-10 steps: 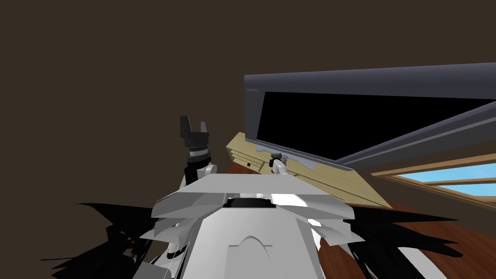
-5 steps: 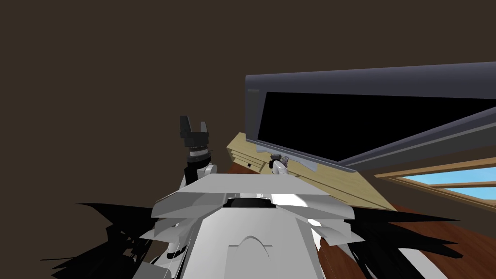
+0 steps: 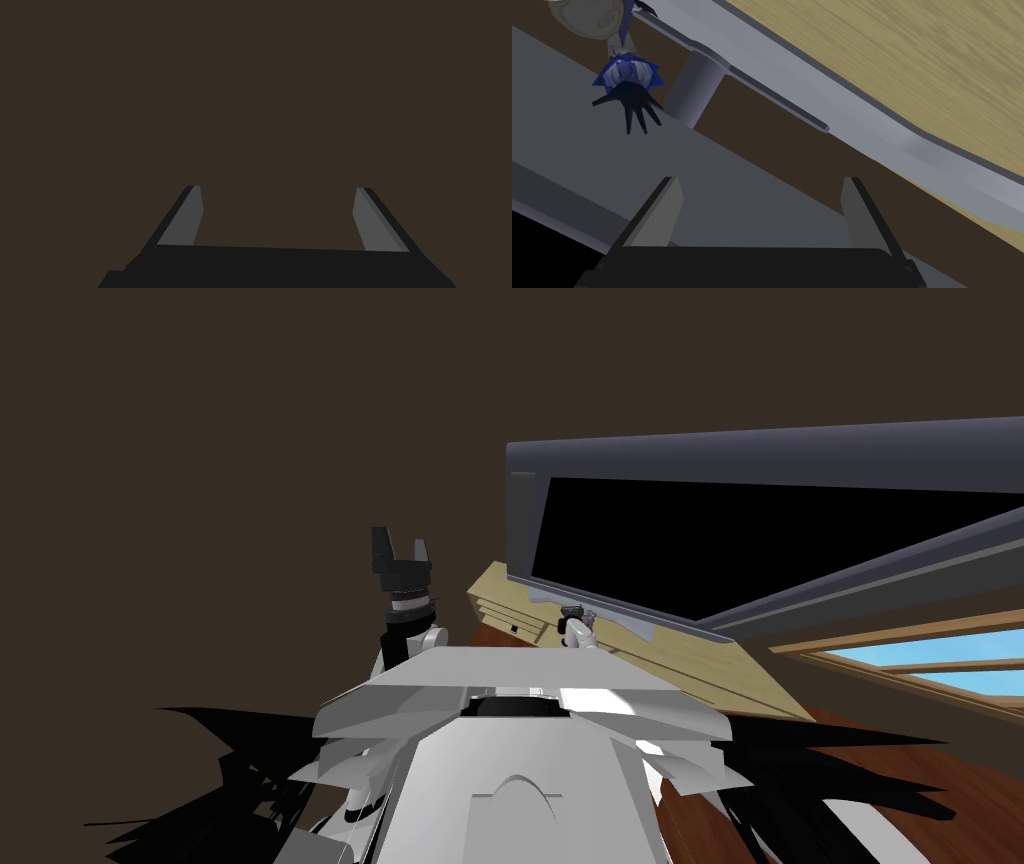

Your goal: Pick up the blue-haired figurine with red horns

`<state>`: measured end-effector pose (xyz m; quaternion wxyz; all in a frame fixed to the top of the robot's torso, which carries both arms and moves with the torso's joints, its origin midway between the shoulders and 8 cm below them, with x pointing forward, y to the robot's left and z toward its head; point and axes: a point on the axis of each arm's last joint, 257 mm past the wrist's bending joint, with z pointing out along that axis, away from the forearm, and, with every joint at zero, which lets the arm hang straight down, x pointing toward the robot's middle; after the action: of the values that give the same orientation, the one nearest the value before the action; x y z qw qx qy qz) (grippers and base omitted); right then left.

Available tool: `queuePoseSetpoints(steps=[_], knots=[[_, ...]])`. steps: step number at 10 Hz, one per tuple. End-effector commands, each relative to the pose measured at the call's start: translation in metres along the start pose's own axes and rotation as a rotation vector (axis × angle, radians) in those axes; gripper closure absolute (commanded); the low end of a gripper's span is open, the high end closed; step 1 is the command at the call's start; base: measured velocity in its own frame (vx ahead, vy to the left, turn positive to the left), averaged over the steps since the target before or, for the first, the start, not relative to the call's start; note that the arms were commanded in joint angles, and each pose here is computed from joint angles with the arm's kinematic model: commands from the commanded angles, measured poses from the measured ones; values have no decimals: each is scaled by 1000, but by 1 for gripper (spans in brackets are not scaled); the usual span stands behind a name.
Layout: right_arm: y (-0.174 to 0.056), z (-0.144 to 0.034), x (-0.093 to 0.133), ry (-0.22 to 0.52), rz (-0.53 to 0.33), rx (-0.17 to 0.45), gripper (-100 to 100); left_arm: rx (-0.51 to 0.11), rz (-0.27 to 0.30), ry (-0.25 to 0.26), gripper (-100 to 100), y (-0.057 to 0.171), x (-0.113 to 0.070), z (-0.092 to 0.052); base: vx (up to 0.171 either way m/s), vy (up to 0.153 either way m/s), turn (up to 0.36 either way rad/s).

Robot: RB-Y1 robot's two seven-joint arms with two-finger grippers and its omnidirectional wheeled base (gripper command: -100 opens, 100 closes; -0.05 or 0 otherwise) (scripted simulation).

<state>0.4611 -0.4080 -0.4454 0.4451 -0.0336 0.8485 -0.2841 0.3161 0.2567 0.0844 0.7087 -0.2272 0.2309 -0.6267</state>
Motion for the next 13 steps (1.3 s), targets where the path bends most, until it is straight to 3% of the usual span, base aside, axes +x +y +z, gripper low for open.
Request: queuePoseSetpoints(steps=[1,10,11,13], knots=[[-3,1,-1,0,-3,6,-100,0,0,0,0,0,0,0,-3,-3,-10],[-3,1,-1,0,-3,6,-100,0,0,0,0,0,0,0,2,2,6],[-9,8,-23,-30,6,22,-100,0,0,0,0,0,0,0,-16,-19,-55],[-9,8,-23,-30,6,22,-100,0,0,0,0,0,0,0,-8,-9,-28]])
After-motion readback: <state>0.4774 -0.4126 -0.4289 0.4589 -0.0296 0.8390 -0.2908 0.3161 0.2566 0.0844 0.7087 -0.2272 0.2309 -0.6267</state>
